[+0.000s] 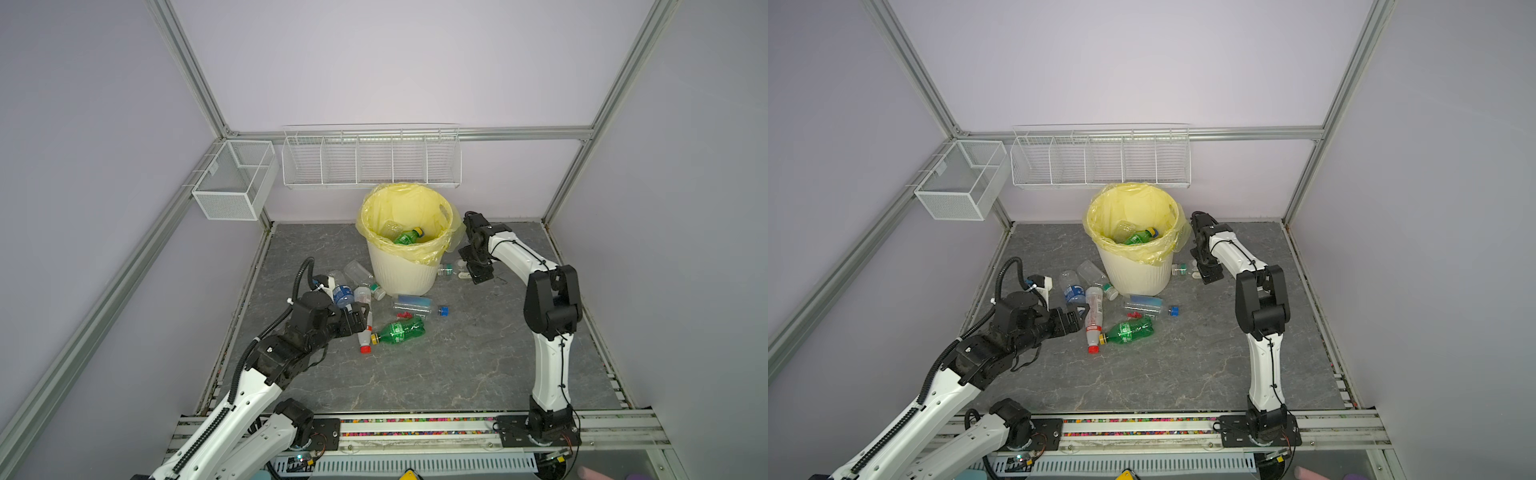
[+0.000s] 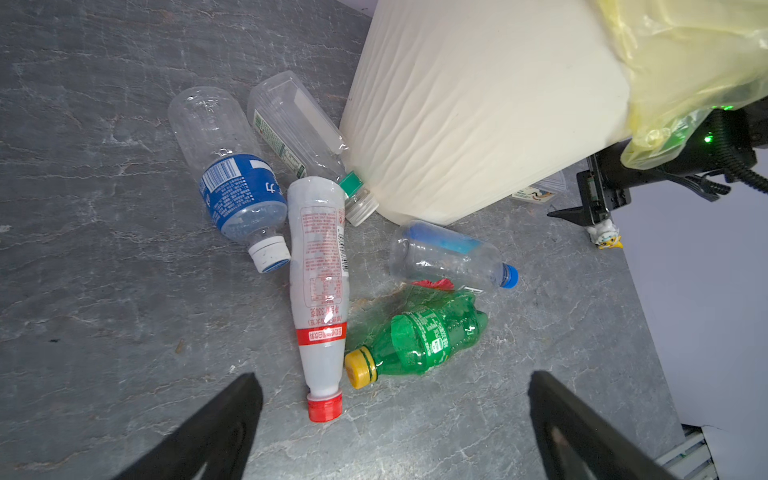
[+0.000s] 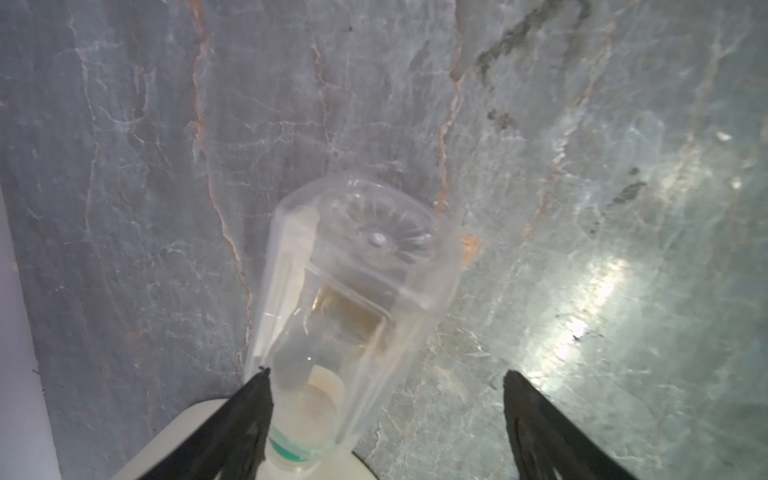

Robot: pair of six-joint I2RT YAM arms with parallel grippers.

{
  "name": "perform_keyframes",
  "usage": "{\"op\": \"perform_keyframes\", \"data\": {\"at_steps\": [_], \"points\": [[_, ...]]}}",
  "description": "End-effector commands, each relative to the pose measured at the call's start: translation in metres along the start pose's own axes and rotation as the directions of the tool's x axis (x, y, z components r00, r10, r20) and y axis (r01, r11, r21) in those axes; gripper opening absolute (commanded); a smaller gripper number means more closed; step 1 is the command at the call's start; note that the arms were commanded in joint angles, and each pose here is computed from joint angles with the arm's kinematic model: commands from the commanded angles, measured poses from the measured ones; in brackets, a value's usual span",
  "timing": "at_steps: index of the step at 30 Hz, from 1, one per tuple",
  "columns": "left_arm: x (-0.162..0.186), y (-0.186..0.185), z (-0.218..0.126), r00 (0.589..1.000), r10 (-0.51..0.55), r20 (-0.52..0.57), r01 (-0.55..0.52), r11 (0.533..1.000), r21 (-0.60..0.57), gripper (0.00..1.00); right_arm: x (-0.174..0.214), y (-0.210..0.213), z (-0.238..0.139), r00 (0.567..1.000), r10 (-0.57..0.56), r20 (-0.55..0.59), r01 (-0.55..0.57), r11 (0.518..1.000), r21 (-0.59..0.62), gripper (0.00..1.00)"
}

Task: Throw the plastic bottles in the bin
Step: 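Lower the right gripper and close it on the clear green-capped bottle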

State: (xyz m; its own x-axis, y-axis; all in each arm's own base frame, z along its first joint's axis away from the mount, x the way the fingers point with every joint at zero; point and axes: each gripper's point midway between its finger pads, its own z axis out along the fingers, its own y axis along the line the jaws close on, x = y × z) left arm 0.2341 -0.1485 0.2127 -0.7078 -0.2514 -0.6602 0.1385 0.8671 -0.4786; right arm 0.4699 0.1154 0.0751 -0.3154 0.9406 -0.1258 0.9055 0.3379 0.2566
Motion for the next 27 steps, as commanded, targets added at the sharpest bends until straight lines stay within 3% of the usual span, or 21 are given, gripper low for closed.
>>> {"op": "perform_keyframes", "data": {"at_steps": [1, 12, 16, 21, 27], "points": [[0.006, 0.000, 0.001, 0.999, -0.038, -0.014, 0.038, 0.999, 0.015, 1.00, 0.004, 0.002, -0.004, 0.997, 0.080, -0.007, -0.080, 0.997, 0.014, 0.88], [0.008, -0.003, 0.004, 0.997, -0.065, -0.028, 0.066, 0.997, 0.035, 1.00, 0.010, 0.004, 0.020, 0.995, 0.093, -0.048, -0.090, 0.994, 0.054, 0.88], [0.009, -0.005, 0.006, 0.997, -0.074, -0.033, 0.076, 0.996, 0.041, 1.00, 0.005, 0.008, 0.024, 0.994, 0.111, -0.023, -0.109, 0.993, 0.050, 0.88], [0.006, -0.005, 0.006, 0.996, -0.085, -0.027, 0.086, 0.996, 0.036, 1.00, -0.011, -0.010, 0.024, 0.996, 0.070, 0.060, -0.079, 0.982, 0.169, 0.88], [0.002, -0.004, 0.006, 0.995, -0.100, -0.007, 0.100, 0.995, 0.030, 1.00, -0.008, -0.025, 0.040, 0.997, 0.083, 0.000, -0.081, 0.980, 0.180, 0.90]]}}
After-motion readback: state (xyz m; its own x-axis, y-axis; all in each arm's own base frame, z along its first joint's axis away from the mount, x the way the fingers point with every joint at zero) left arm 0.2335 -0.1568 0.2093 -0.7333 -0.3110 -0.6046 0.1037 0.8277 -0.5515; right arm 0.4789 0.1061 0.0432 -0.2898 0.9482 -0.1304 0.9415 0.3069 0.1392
